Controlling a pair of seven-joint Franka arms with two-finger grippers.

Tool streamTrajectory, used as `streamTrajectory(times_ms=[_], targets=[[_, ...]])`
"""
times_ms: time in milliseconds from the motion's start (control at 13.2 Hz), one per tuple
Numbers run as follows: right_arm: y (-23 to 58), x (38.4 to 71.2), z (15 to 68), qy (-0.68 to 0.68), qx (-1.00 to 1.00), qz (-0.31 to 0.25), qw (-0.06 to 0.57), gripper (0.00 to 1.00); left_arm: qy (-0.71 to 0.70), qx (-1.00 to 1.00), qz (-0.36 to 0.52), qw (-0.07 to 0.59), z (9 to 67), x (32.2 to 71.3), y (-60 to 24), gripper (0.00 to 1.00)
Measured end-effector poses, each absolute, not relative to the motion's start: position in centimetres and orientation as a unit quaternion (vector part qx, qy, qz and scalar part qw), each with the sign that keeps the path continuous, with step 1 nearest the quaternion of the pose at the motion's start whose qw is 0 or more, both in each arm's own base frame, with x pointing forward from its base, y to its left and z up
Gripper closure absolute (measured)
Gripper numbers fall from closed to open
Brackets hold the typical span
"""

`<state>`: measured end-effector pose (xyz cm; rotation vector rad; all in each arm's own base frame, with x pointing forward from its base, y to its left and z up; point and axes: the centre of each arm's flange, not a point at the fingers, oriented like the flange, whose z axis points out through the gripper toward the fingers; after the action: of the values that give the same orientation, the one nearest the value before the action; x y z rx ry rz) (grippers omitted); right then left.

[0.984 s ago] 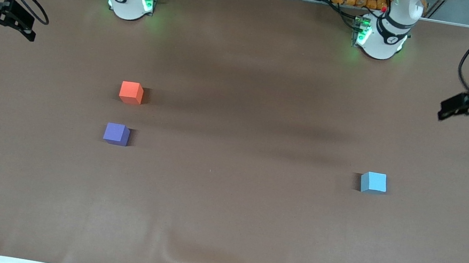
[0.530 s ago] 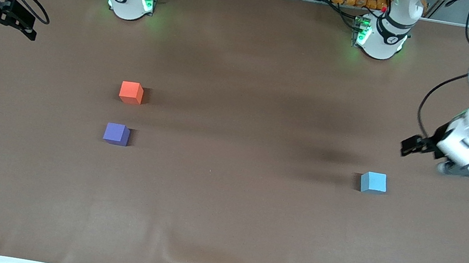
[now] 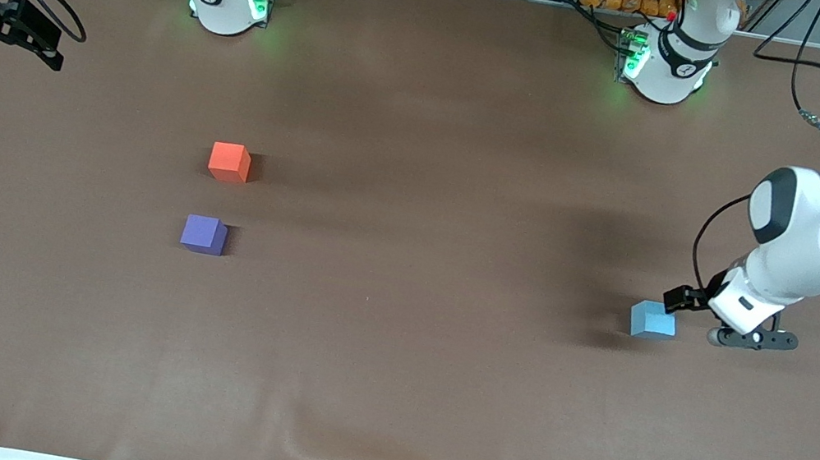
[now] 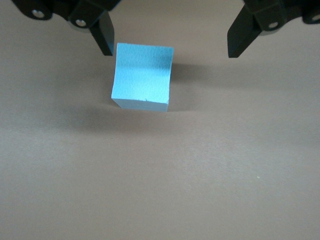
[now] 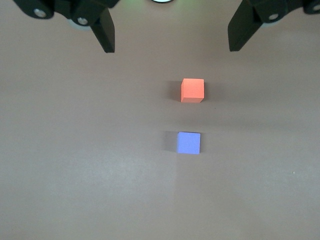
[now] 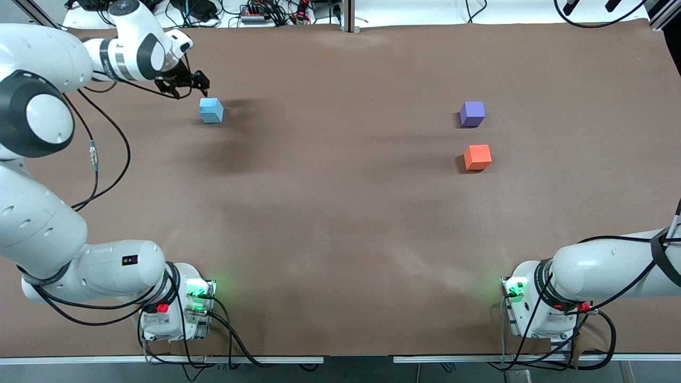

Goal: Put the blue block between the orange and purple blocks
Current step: 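Lower the left gripper and close it on the light blue block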

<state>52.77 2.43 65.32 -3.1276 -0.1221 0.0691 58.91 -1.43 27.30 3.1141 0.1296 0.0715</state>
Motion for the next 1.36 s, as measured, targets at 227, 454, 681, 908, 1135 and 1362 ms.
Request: streamTrajectory(times_ms=[227, 454, 681, 908, 1135, 1362], targets=[[2.4, 52.8, 65.3, -0.039, -0.999, 0.022, 0.005, 0.0, 0.035, 0.999, 0.022, 0.016, 26.4, 59.5, -2.3, 0.0], [2.4, 52.8, 65.3, -0.039, -0.999, 0.022, 0.006, 0.0, 0.033, 0.999, 0.019, 0.019, 25.6, 59.7, -2.6, 0.0], [2.3, 52.8, 65.3, -0.038, -0.999, 0.022, 0.006, 0.0, 0.034, 0.999, 0.019, 0.023, 23.6, 59.9, -2.7, 0.0], [2.3, 52.8, 65.3, -0.038, -0.999, 0.022, 0.006, 0.0, 0.033, 0.999, 0.014, 0.025, 22.4, 60.0, -2.9, 0.0], [2.3, 52.8, 65.3, -0.038, -0.999, 0.022, 0.006, 0.0, 0.026, 0.999, 0.012, 0.026, 21.9, 60.1, -3.8, 0.04], [2.3, 52.8, 65.3, -0.038, -0.999, 0.023, 0.006, 0.0, 0.01, 1.0, 0.01, 0.027, 21.5, 60.2, -5.7, 0.39]])
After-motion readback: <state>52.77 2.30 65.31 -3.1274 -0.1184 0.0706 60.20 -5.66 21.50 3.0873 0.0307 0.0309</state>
